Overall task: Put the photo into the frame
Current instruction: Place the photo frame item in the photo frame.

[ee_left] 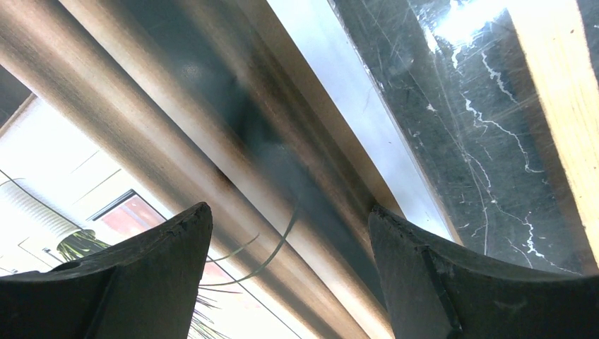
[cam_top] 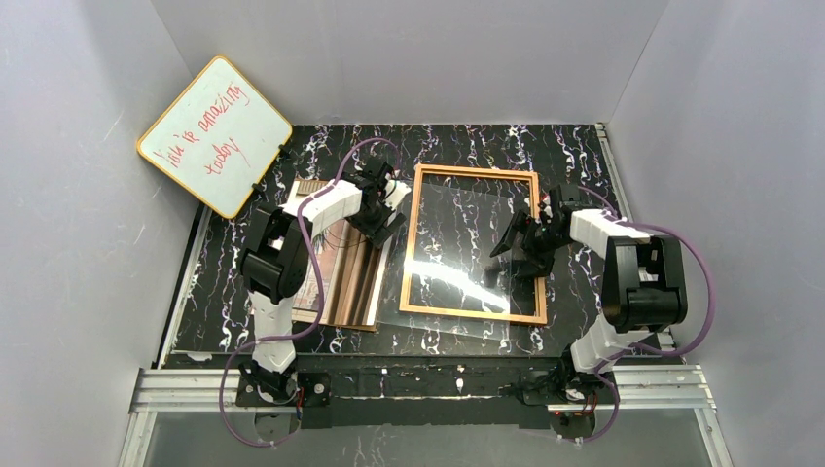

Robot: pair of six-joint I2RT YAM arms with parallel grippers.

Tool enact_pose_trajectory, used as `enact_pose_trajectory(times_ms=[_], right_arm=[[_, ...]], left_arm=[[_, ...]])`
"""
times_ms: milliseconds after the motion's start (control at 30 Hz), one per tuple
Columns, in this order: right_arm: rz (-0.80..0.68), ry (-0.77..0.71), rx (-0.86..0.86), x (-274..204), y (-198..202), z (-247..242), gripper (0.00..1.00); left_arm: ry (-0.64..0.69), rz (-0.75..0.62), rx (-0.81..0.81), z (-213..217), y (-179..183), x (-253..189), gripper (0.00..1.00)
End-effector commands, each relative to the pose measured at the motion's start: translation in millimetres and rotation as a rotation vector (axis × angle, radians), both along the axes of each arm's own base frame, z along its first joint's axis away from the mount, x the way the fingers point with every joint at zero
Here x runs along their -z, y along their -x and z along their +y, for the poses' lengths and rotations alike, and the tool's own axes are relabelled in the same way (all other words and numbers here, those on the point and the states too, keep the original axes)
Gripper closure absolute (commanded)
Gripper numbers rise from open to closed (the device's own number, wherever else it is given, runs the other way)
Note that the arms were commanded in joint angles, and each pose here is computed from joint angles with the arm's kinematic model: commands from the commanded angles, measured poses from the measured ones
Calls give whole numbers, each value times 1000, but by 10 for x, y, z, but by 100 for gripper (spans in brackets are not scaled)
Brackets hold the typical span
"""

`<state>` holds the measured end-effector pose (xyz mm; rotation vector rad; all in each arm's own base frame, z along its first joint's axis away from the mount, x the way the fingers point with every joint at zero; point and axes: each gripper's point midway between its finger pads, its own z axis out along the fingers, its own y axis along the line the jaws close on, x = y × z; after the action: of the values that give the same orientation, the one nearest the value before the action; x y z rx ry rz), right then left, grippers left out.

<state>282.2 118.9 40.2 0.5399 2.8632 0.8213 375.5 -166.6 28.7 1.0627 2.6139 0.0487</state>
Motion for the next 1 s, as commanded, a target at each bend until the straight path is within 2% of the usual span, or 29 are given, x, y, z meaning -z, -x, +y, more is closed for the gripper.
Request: enact_pose_trajectory(times_ms=[0, 300, 533, 633, 767, 967], right_arm=[[-1, -61, -4, -83, 162, 72, 2], [26, -235, -36, -66, 354, 294, 12], [-38, -341, -13, -159, 297, 407, 18], [-67, -371, 10, -188, 267, 418, 24], [-132, -422, 63, -270, 211, 412, 30], [-339, -424, 82, -629, 14, 369, 37]], left_arm=[[-54, 14, 14, 116, 116, 15, 21], [-58, 21, 21, 93, 135, 42, 21], [-79, 31, 32, 123, 163, 100, 22], [-86, 43, 38, 132, 187, 138, 22], [-92, 51, 36, 144, 200, 174, 22], [-94, 56, 44, 131, 213, 196, 22]])
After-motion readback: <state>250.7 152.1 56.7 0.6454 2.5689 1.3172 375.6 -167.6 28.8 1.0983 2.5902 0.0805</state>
